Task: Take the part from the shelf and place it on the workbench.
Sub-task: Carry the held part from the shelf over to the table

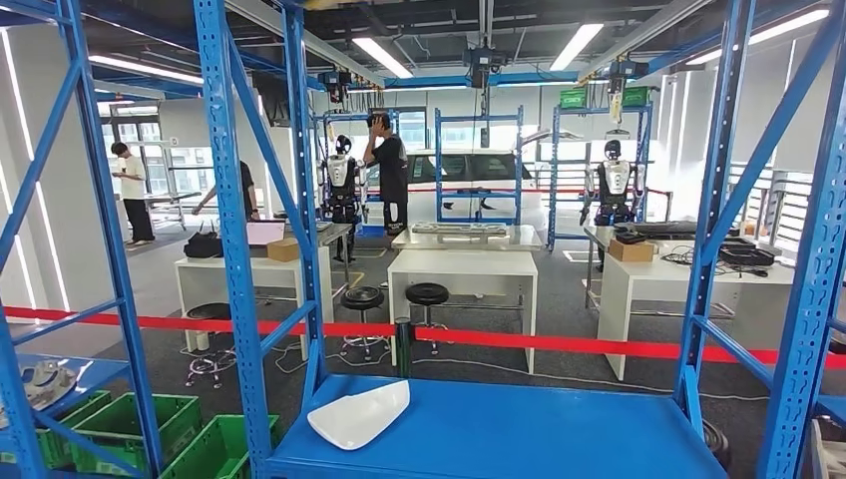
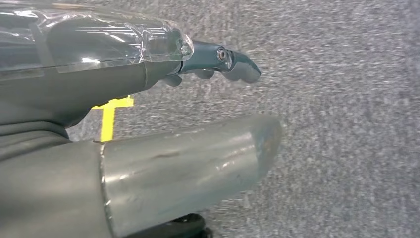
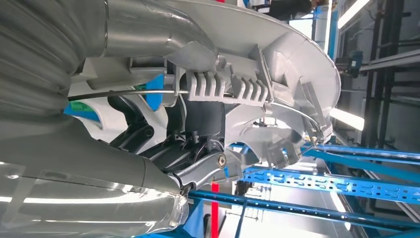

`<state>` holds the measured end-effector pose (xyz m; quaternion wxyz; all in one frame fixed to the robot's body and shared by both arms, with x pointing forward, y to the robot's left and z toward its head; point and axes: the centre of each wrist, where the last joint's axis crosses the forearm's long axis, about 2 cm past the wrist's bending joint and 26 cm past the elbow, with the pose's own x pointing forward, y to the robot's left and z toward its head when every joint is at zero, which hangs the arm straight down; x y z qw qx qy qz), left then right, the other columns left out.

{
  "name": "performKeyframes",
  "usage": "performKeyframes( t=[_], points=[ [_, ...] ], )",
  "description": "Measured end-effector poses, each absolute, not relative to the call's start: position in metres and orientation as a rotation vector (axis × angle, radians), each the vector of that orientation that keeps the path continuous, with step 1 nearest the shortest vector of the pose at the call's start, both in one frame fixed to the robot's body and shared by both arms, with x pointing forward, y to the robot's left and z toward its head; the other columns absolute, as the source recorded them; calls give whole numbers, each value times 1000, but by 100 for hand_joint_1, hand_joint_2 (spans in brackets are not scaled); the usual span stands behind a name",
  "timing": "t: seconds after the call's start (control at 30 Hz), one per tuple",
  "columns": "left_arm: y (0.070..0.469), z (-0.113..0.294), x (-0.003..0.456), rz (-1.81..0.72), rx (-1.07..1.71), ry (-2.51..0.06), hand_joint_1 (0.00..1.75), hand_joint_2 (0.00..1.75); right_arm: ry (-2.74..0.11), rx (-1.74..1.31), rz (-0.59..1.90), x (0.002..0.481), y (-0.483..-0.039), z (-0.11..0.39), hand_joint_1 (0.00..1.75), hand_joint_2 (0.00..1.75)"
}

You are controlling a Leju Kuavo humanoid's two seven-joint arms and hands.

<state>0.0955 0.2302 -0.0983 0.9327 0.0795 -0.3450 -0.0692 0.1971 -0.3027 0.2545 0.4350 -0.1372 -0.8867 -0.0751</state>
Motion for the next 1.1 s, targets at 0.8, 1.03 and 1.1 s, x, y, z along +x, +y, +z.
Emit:
performKeyframes(
  t=[0.8, 1.03, 1.1],
  points=[
    [230, -97, 100, -170, 161, -703, 0, 0, -2161, -328, -158, 198, -299, 243, 175, 175],
    [231, -98, 96, -166, 162, -686, 0, 0, -2135, -323, -153, 198, -298, 238, 175, 175],
    [231, -98, 96, -165, 162, -683, 0, 0, -2125, -324, -149, 198, -298, 236, 175, 175]
  ],
)
